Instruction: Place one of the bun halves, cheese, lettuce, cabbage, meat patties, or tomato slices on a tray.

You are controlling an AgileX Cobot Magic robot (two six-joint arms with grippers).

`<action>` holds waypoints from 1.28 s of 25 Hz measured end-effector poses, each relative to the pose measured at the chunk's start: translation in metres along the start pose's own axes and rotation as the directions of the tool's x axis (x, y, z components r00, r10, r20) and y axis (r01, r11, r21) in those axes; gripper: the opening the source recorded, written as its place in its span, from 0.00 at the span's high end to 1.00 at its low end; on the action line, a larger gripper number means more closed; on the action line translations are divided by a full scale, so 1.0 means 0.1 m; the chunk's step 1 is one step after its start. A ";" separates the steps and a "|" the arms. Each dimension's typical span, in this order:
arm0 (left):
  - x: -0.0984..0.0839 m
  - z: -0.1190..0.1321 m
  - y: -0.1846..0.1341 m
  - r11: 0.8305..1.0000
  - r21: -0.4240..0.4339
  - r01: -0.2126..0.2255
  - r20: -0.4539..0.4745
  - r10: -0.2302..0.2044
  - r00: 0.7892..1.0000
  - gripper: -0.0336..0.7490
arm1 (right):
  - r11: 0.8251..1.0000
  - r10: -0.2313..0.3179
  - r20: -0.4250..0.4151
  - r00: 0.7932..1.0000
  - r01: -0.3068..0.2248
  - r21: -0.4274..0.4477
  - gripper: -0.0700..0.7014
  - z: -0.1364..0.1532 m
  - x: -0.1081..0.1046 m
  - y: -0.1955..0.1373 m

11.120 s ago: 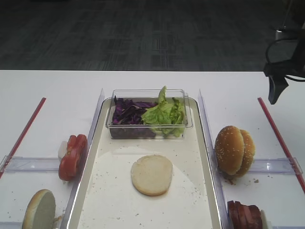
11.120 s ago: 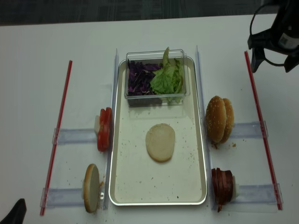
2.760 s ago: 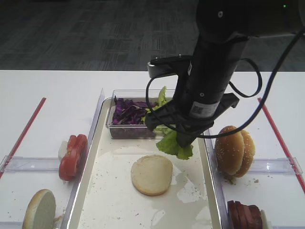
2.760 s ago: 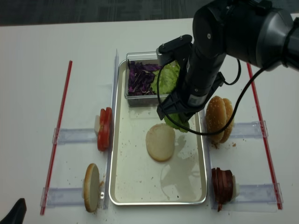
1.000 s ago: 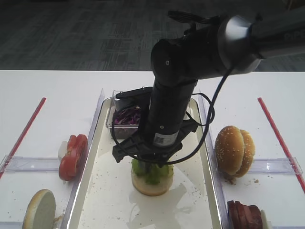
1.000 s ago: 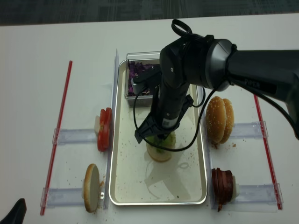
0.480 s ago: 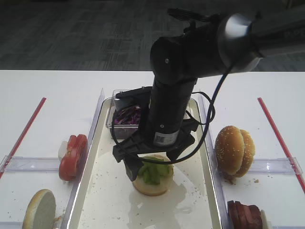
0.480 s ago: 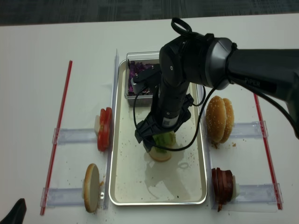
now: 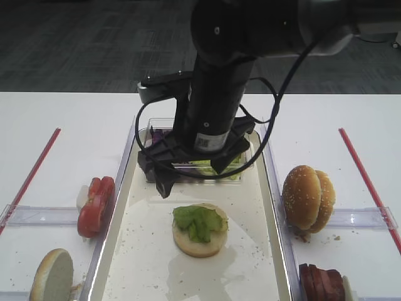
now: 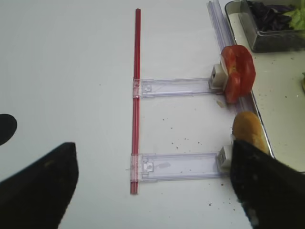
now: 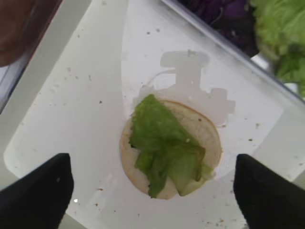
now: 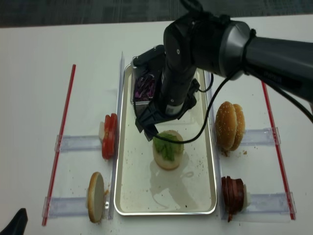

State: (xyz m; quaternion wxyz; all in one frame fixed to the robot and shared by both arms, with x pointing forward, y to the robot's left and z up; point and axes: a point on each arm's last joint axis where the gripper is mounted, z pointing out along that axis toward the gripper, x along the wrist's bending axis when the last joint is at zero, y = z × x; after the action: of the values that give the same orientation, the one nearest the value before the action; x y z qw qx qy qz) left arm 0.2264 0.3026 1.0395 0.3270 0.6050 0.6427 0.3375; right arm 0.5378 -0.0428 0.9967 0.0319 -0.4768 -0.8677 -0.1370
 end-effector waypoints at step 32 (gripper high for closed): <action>0.00 0.00 0.00 1.000 0.000 0.000 0.000 0.000 1.000 0.19 | 0.821 0.570 0.216 0.792 -0.551 -0.148 0.03 -0.82 -2.56 -0.44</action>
State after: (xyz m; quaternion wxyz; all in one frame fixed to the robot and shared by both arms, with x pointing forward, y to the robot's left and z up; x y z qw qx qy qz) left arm 0.2264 0.3026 1.0395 0.3270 0.6050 0.6427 0.3375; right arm 0.6342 -0.2964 1.0188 -0.0573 -0.7267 -0.6782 -0.0935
